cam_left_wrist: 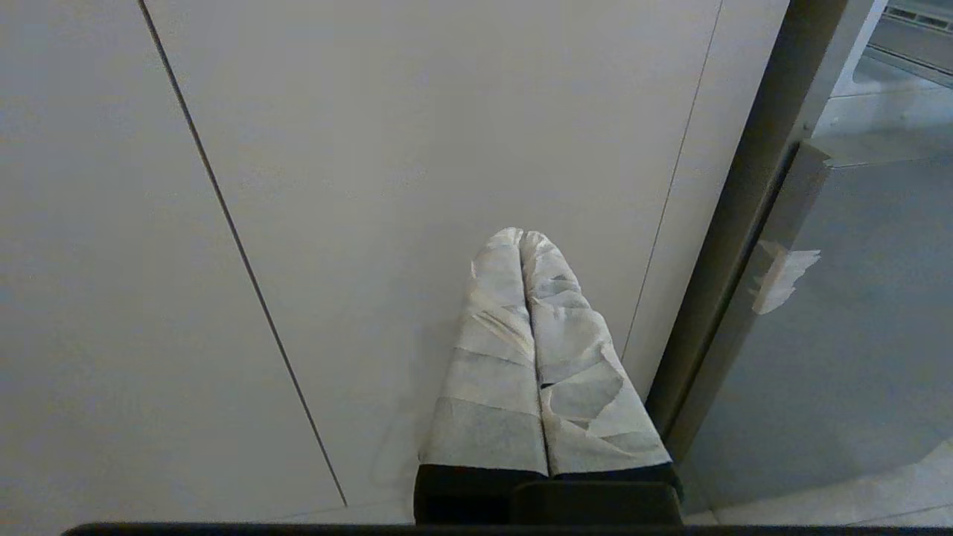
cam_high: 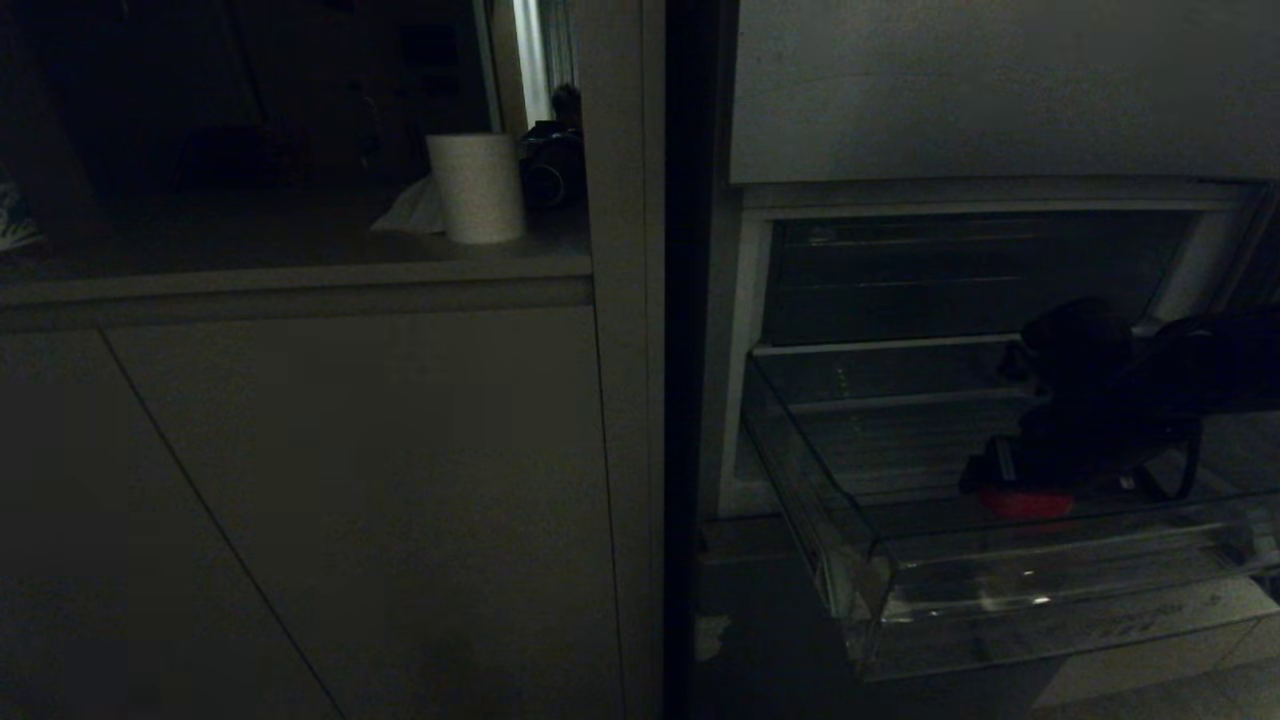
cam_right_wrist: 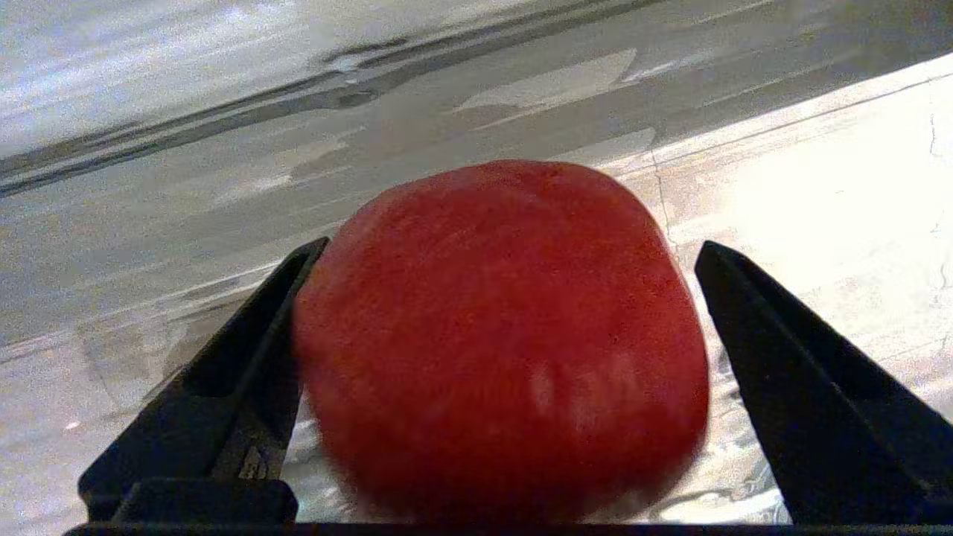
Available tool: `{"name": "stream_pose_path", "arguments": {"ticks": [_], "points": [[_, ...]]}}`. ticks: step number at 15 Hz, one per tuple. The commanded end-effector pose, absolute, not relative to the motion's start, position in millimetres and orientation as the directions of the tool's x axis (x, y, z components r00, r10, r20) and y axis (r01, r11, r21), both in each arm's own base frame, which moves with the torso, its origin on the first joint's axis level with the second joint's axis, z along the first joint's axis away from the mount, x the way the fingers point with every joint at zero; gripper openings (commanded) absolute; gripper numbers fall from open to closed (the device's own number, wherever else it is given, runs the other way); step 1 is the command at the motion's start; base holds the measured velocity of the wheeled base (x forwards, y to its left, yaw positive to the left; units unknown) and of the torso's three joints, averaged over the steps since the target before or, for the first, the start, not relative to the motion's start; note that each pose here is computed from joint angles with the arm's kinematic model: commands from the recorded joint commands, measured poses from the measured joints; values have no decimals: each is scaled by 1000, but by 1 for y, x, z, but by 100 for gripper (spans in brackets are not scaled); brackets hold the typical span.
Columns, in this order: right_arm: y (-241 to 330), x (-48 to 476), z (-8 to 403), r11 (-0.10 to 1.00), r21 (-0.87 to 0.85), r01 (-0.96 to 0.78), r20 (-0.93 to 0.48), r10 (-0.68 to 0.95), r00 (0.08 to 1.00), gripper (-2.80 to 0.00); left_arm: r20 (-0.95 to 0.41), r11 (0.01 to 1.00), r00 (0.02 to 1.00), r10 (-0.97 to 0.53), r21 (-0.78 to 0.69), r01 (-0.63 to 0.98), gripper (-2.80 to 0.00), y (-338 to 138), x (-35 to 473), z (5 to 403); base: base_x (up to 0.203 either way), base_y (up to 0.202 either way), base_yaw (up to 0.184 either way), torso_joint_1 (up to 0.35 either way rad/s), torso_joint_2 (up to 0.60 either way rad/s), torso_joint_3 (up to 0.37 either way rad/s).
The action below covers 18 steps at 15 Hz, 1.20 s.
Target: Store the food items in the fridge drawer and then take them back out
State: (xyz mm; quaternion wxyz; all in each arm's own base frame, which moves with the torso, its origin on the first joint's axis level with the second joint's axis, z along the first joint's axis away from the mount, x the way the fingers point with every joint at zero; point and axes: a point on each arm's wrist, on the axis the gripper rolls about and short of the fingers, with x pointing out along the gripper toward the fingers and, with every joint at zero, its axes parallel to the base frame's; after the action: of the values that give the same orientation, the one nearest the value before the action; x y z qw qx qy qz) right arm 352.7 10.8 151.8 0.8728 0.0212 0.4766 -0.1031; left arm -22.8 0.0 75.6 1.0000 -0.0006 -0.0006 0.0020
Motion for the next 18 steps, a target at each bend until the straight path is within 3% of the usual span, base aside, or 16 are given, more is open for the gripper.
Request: {"name": "stream_pose_path", "arguments": {"ticks": [1,2,3,10,13,18], "points": [[11,356,145,977,-65,203,-846,-162,509,0,2,1000,1000,5,-2,-5,-280,0,-23,76,0,0,0,0,0,0],[11,356,146,977,-65,203,-845,-162,510,-159,2,1000,1000,5,-2,-5,-280,0,-23,76,0,0,0,0,0,0],[11,357,148,978,-61,202,-840,-159,518,-280,2,1000,1000,5,-2,-5,-280,0,-23,76,0,0,0,0,0,0],[12,352,160,973,-47,224,-820,-165,548,-280,2,1000,1000,5,-2,-5,-280,0,-23,76,0,0,0,0,0,0],[15,333,188,975,-23,221,-777,-156,609,-280,2,1000,1000,5,-2,-5,-280,0,-23,76,0,0,0,0,0,0],[31,254,254,988,26,149,-634,-99,767,-280,2,1000,1000,5,-2,-5,-280,0,-23,76,0,0,0,0,0,0]]}}
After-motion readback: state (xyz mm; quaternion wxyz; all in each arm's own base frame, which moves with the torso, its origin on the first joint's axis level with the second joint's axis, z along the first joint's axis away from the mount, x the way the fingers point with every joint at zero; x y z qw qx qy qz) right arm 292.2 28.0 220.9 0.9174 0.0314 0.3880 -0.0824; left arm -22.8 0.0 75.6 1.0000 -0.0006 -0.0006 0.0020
